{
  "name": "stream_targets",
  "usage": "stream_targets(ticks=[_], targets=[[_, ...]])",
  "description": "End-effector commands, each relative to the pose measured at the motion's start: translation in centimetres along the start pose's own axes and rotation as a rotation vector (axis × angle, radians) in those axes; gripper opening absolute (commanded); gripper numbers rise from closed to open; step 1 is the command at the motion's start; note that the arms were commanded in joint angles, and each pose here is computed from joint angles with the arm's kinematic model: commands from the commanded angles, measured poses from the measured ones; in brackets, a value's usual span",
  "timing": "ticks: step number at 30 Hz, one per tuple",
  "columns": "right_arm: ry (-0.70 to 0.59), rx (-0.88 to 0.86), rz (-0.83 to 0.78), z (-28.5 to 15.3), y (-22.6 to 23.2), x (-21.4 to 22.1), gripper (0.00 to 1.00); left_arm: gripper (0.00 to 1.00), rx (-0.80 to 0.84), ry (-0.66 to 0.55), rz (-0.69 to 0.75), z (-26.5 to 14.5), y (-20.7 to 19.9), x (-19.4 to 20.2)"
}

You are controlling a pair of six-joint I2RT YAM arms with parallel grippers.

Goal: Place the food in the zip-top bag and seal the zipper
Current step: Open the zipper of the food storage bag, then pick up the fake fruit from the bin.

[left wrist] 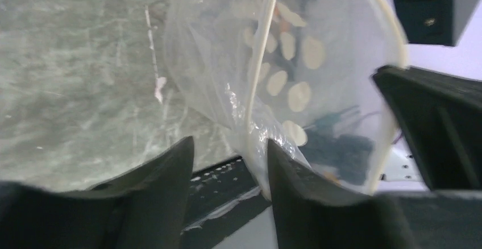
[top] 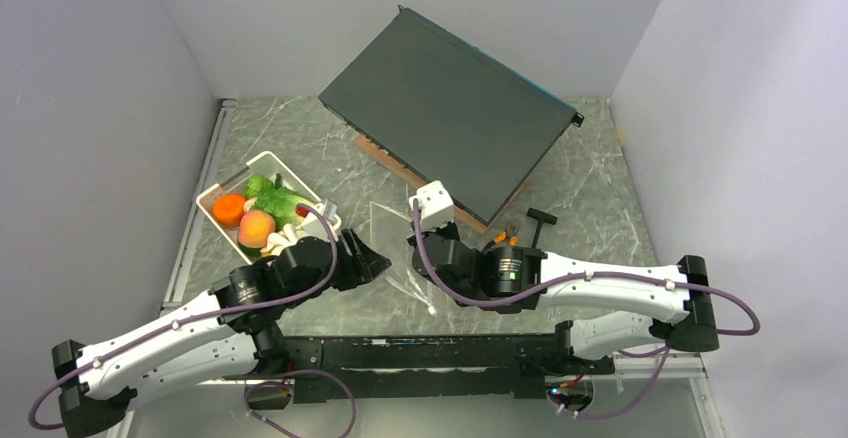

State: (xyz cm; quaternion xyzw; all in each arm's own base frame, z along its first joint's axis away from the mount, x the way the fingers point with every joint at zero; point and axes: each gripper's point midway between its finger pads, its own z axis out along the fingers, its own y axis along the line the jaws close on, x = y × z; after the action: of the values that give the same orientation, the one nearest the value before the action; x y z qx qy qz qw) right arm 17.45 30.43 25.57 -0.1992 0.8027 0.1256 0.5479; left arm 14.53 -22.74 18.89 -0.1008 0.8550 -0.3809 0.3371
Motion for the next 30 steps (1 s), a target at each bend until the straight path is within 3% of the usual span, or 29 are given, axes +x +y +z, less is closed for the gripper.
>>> stream_targets(ticks=[1,2,5,11,17,30], targets=[[-0.013,0.015,0.028,0.8,0.3,-0.1,0.00,0.68,0.114,-0.006,0.053,-1.4,-2.8,-1.0],[-0.009,0.010,0.029,0.9,0.5,0.1,0.00,0.80,0.121,-0.006,0.065,-1.7,-3.2,-1.2],[-0.002,-0.002,0.025,1.2,0.7,0.5,0.00,0.99,0.144,-0.007,0.101,-2.7,-4.1,-1.8],[-0.009,0.004,0.009,1.5,0.7,0.5,0.00,1.00,0.070,-0.064,0.178,-4.8,-3.6,-4.1],[-0.016,-0.020,0.016,1.5,1.1,0.3,0.00,1.00,-0.350,-0.184,0.313,-7.5,2.8,-8.8],[0.000,-0.020,0.005,1.1,0.4,0.8,0.00,1.00,-0.771,-0.299,0.388,-9.3,10.6,-17.4]])
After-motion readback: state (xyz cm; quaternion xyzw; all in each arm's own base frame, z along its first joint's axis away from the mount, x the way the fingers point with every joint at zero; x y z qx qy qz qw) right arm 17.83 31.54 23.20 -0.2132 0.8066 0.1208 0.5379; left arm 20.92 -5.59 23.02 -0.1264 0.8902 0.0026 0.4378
